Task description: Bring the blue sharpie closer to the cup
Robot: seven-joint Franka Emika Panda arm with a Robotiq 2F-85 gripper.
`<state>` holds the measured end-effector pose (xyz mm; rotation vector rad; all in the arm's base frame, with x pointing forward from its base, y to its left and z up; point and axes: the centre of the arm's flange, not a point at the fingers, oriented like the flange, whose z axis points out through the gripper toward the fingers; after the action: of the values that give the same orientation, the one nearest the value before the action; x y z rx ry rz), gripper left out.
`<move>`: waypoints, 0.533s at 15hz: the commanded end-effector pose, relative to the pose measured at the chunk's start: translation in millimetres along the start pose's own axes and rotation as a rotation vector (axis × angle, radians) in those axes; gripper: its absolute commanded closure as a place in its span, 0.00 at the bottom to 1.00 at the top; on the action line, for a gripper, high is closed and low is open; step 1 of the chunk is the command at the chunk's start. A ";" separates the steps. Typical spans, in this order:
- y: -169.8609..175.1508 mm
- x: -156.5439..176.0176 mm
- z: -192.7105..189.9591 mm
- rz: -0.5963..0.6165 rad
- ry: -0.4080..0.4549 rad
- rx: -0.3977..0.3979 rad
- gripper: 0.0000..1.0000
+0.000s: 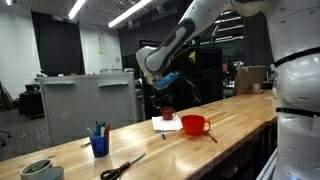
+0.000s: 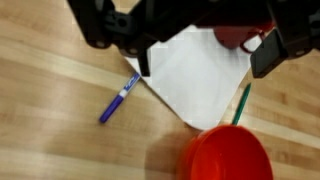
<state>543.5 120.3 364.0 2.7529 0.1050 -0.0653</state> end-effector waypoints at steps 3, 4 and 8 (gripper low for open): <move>12.1 -68.6 34.0 -0.003 -0.142 0.310 0.00; 7.4 -74.1 40.7 0.003 -0.151 0.373 0.00; -0.8 -61.3 52.1 0.027 -0.139 0.434 0.00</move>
<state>480.5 97.4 319.0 3.1700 0.0165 -0.3048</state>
